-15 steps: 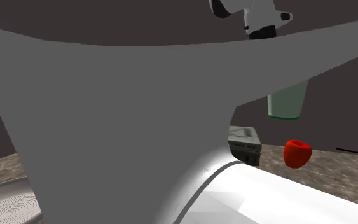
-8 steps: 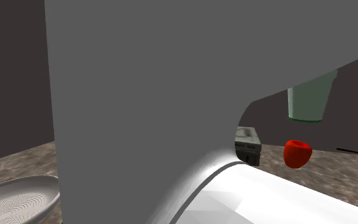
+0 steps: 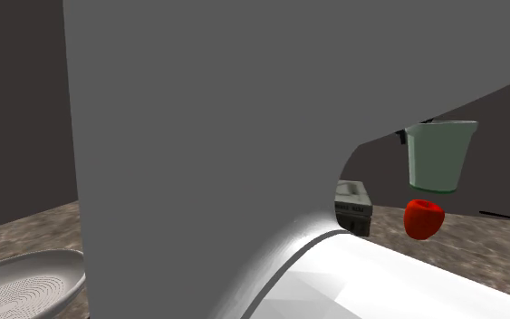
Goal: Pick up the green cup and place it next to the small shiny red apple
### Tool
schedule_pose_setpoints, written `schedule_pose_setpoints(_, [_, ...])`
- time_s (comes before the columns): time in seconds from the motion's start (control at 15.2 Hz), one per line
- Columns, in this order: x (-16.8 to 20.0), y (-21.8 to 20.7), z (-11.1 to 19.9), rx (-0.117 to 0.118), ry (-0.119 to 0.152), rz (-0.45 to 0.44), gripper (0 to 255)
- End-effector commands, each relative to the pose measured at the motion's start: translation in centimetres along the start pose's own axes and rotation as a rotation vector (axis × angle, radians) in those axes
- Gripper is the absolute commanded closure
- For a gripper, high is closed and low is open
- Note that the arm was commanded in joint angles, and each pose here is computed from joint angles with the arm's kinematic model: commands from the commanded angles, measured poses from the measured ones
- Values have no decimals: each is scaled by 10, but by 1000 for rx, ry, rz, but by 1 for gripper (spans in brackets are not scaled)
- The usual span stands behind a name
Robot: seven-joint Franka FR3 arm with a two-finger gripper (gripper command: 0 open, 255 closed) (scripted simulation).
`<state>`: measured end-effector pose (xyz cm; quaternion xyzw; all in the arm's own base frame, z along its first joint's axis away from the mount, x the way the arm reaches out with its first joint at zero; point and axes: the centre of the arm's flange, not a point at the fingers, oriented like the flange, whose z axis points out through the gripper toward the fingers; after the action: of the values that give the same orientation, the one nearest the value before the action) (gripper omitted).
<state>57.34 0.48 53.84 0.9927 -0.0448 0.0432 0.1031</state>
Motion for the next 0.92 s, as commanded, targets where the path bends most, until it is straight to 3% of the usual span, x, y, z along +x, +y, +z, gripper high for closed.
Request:
schedule_pose_setpoints(0.0, [-1, -1, 10, 0, 2, 0, 255])
schedule_pose_setpoints(0.86, [-8, -15, 77, 0, 2, 0, 255])
